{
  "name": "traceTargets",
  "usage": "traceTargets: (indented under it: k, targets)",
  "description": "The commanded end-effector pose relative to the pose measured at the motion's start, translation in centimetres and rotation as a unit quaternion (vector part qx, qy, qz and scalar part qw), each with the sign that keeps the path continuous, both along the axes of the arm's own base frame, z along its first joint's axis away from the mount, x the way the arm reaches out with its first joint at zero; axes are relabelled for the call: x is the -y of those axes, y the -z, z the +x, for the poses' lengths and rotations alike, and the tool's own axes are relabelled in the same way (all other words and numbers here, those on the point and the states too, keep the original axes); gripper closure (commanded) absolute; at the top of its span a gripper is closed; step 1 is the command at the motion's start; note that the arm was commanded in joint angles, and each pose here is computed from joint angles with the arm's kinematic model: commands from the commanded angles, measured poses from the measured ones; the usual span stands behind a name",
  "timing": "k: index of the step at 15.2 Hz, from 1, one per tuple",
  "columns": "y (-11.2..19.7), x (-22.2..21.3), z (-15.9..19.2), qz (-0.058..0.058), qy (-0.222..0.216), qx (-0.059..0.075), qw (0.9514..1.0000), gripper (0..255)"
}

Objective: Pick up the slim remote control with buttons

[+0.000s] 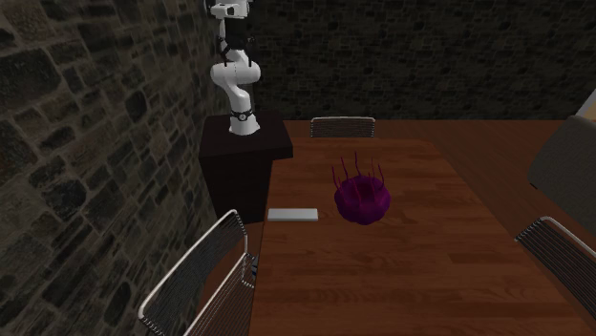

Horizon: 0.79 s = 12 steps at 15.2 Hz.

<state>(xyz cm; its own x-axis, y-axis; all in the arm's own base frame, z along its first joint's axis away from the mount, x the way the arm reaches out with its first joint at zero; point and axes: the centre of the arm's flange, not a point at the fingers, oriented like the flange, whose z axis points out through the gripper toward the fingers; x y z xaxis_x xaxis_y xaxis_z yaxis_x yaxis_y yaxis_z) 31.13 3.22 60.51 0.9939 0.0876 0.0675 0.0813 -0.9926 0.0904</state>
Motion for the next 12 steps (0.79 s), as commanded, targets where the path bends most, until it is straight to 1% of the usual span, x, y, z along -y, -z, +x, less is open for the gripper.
traceTargets:
  k: [1, 6, 9, 12]
  targets:
    - [0.0, 0.0, 0.0, 0.0, 0.0, 0.0, 1.0, 0]
    - [4.9, 0.7, 4.4, 0.001, -0.057, -0.005, 0.9984, 0]
    - [7.9, 0.9, 7.0, 0.002, -0.091, -0.008, 0.9958, 0]
    - [10.9, 0.9, 9.6, 0.002, -0.125, -0.012, 0.992, 0]
